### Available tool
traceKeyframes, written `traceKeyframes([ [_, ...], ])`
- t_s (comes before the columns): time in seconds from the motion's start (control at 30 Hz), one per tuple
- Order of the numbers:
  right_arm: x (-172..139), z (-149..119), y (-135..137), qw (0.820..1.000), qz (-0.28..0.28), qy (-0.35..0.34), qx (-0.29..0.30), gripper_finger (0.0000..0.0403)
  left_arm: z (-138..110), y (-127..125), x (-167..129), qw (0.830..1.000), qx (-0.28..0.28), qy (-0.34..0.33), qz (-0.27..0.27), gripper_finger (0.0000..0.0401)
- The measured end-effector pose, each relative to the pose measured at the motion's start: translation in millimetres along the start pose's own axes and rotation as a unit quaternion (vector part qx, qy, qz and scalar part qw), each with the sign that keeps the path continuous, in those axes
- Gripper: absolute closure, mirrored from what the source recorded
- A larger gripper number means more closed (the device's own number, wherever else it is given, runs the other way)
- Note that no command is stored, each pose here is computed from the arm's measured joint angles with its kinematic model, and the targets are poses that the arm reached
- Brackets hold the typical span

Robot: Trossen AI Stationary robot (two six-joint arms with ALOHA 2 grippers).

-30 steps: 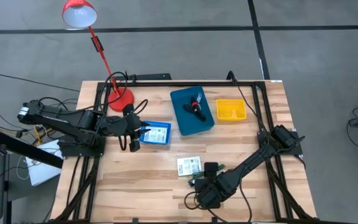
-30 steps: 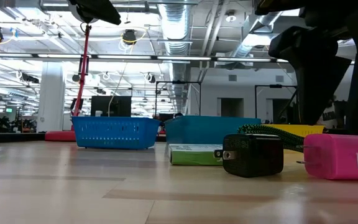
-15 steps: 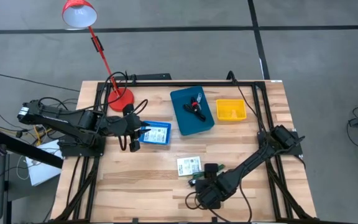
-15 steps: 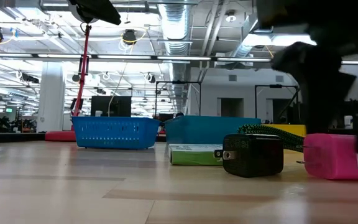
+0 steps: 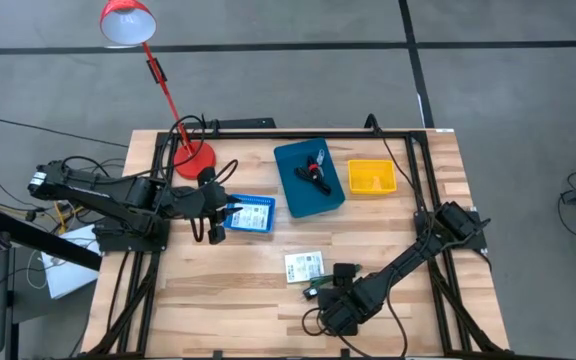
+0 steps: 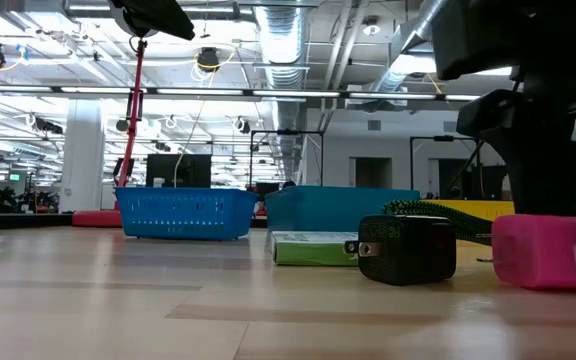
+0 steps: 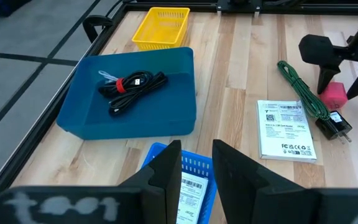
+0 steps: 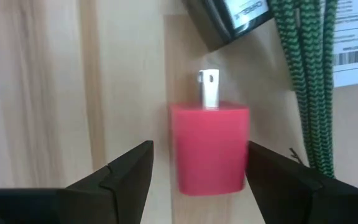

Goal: Pick and place items into bin
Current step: Put the pink charger adapter into the yellow basket

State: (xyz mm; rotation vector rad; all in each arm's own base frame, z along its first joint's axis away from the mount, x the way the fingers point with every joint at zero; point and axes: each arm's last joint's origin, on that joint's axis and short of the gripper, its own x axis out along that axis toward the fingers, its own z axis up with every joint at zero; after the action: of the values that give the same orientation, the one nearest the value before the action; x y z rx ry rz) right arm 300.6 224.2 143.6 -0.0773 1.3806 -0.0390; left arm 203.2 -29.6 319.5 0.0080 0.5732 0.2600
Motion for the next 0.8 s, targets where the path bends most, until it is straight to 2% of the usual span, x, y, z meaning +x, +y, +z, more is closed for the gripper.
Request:
traceKeyframes([
  [0.3,0.0,2.7,1.2,1.0,0.007,-0.013,0.003,0.0177,0.0,0.0,0.0,1.0,0.0,0.0,0.0,0.0321],
  [0.57,-0.2,2.3,2.3,1.0,0.025,-0.002,0.003,0.0261,0.0,0.0,0.0,1.0,0.0,0.0,0.0,0.0321],
  [0.8,-2.5,-1.7,8.4,0.998,0.058,0.019,0.015,0.0262,0.0,0.0,0.0,1.0,0.0,0.0,0.0,0.0321],
])
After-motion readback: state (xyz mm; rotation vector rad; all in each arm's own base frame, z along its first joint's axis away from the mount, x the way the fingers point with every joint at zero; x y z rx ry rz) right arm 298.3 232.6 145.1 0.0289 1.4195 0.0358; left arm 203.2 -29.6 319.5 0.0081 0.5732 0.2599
